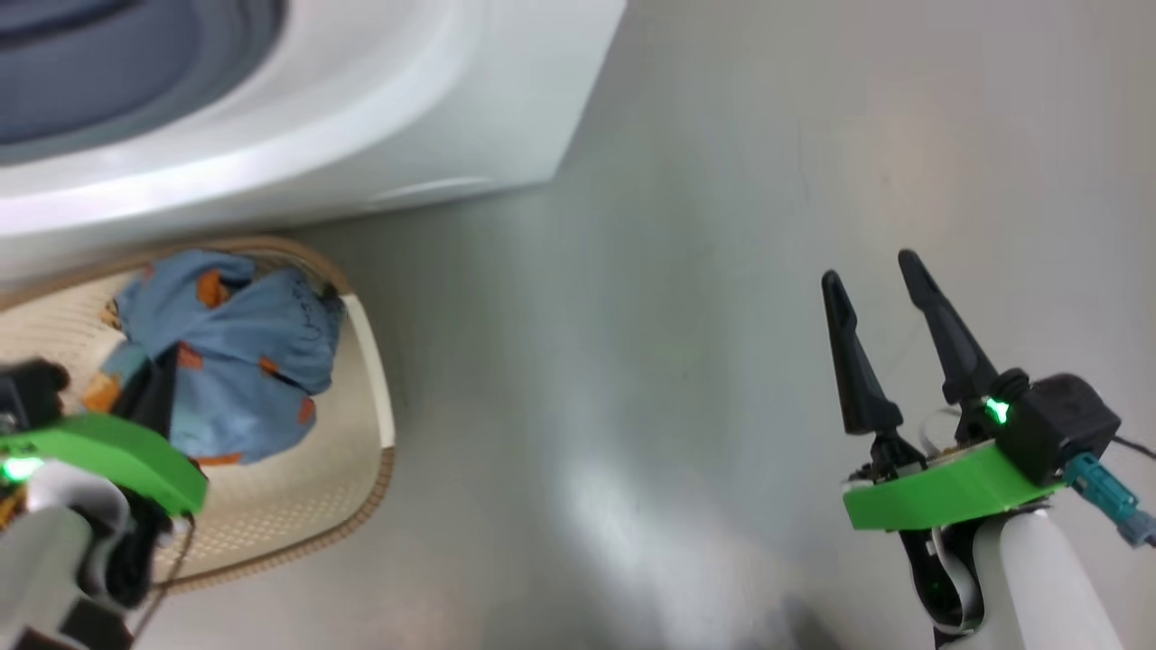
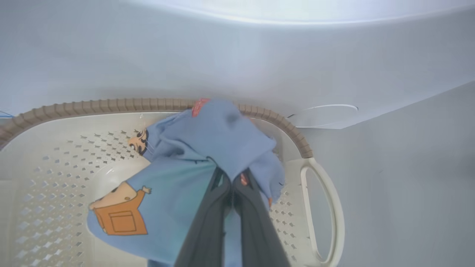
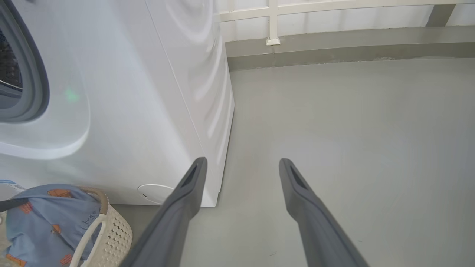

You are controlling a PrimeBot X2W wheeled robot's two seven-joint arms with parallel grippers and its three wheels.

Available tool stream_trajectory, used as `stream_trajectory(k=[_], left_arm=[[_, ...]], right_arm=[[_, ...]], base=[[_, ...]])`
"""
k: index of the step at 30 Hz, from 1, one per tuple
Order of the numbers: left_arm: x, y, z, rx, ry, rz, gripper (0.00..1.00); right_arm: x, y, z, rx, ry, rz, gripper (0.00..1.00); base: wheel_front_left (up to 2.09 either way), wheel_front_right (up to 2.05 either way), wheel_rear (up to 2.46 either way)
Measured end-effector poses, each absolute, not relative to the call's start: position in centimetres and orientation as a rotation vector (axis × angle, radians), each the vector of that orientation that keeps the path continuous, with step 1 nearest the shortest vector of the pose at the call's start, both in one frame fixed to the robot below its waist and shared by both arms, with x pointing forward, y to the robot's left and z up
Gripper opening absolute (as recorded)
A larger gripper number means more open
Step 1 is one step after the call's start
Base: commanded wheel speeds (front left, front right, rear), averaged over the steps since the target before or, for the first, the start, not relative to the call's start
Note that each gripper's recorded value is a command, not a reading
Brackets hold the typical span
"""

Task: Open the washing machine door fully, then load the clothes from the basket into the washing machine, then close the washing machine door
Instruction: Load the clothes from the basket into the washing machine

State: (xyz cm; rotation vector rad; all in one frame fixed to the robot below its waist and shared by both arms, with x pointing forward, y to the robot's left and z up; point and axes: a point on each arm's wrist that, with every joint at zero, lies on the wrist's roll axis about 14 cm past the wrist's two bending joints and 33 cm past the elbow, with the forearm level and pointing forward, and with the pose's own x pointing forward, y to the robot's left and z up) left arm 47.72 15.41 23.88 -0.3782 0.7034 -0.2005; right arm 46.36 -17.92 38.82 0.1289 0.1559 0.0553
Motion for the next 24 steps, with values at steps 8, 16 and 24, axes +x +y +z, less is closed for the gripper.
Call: stream_trajectory(k=[8, 16, 24], left_arm=[[46.6, 16.7, 29.4, -0.386, 0.549, -0.156, 0.0], [45.6, 18.6, 35.0, -0.363, 0.38, -0.104, 0.0], [44.6, 20.2, 41.5, -0.336, 0.183, -0.06, 0.0]], right_arm=[[45.6, -16.8, 41.5, 0.145, 0.106, 0.084, 1.0], [44.3, -16.3, 43.7, 0.152, 0.069, 0.096, 1.0], [42.2, -16.5, 46.0, 0.152, 0.029, 0.09, 1.0]], base=[[0.0, 0.0, 0.0], [0.0, 0.0, 0.0], [0.0, 0.0, 0.0]])
